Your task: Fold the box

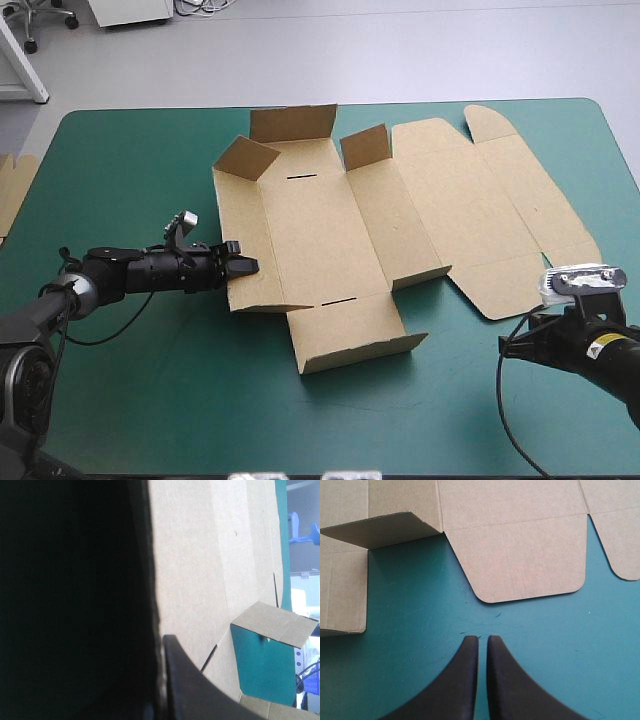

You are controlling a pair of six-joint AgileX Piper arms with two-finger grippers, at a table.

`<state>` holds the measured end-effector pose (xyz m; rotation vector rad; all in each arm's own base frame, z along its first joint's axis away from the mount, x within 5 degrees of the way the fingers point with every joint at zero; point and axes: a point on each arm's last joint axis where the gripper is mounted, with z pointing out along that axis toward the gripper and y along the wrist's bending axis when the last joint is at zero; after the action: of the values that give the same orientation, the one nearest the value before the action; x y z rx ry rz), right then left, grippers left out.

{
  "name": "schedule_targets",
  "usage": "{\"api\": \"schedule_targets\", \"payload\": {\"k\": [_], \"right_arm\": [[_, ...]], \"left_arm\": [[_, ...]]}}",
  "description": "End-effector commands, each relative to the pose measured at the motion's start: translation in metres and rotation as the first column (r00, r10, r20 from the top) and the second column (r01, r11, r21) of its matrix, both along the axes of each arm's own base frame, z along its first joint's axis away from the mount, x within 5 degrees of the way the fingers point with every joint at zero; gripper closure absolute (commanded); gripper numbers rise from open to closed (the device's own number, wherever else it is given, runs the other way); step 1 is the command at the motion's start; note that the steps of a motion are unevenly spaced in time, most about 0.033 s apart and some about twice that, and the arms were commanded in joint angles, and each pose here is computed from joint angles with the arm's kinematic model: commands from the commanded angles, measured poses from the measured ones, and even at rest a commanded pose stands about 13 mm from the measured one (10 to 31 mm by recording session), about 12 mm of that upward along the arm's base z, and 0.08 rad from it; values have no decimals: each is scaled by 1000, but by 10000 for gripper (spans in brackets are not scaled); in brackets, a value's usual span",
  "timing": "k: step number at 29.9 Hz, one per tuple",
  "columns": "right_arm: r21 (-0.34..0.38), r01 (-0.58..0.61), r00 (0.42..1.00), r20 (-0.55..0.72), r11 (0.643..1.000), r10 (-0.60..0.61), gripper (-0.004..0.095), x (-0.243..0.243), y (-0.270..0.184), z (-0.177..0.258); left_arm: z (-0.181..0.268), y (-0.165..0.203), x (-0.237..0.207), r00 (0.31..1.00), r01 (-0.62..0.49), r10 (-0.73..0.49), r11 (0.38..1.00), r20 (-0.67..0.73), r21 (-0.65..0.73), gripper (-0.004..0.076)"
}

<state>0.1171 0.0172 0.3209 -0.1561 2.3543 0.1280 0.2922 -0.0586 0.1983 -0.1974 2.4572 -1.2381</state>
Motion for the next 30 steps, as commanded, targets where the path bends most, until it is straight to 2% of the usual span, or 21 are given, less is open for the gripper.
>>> {"api": "schedule_targets", "payload": {"k": [1,5,9,12,15,17,22,30], "right_arm": [[3,-1,997,72,1000,1,861,3,0,13],[-1,-1,998,70,1000,1,880,3,0,13],[0,3,998,70,1000,-3,886,3,0,13],[0,3,998,70,1000,-3,886,3,0,13],[-1,9,998,66,1000,-9,886,5,-1,12],[-19,21,998,56,1000,-20,886,8,-2,9],[-11,24,999,34,1000,-24,886,16,-1,-1],[2,37,999,38,999,-37,886,25,0,-5]], "left_arm": [[22,-3,5,996,-22,25,999,83,-38,734],[28,1,12,991,-11,6,999,132,36,734],[48,9,19,971,-28,-19,981,239,192,734],[70,19,20,951,-55,-57,936,304,346,734],[87,36,16,948,-33,-134,861,289,508,734],[97,44,12,949,-95,-79,851,305,516,734],[134,35,-9,866,-115,-175,842,468,527,734],[184,2,-52,674,-184,-360,763,645,619,734]]}}
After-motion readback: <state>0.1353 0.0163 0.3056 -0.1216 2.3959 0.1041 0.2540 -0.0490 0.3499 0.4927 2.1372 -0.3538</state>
